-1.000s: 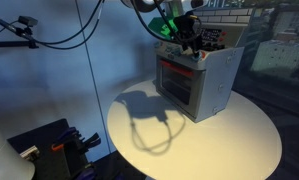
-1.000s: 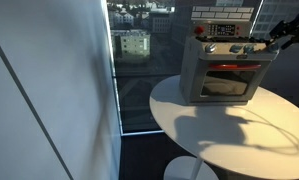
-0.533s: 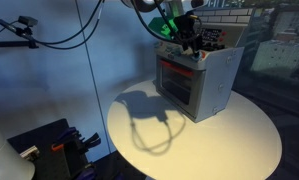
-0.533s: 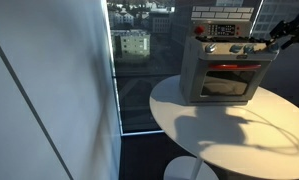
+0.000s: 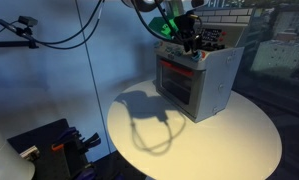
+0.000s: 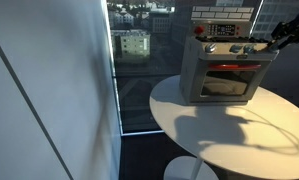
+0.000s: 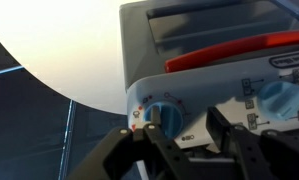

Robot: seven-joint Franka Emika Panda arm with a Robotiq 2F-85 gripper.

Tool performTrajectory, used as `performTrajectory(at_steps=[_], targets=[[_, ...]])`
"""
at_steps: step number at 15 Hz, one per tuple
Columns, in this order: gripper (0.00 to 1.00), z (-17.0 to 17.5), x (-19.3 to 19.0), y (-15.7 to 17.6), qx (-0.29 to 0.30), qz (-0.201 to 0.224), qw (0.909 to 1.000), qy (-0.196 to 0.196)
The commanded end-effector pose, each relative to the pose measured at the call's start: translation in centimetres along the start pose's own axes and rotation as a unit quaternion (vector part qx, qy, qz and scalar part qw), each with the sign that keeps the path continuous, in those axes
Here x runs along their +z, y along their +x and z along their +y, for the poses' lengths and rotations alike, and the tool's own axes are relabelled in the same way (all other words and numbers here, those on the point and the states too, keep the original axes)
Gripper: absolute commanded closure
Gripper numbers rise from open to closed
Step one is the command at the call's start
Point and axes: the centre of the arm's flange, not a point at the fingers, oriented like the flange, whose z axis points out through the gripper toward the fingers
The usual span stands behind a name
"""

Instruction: Turn the far right switch to the right

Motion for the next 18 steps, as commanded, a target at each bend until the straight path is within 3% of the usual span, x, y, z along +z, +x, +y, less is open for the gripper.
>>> performTrajectory(at_steps=[1, 4, 8, 13, 16, 18], targets=[[0.5, 0.46, 0.1, 1.0, -0.003, 0.01, 0.9999, 0.008], [0.29, 0.61, -0.13, 0.99, -0.002, 0.012, 0.9999, 0.009], [0.27, 0.72, -0.22, 1.17, 0.0, 0.014, 0.9999, 0.007], [0.16, 0.84, -0.11, 1.56, 0.003, 0.019, 0.9998, 0.005], [0.05, 0.88, -0.01, 1.74, 0.003, 0.022, 0.9998, 0.004], [0.08, 0.86, 0.11, 1.88, 0.003, 0.023, 0.9997, 0.003]])
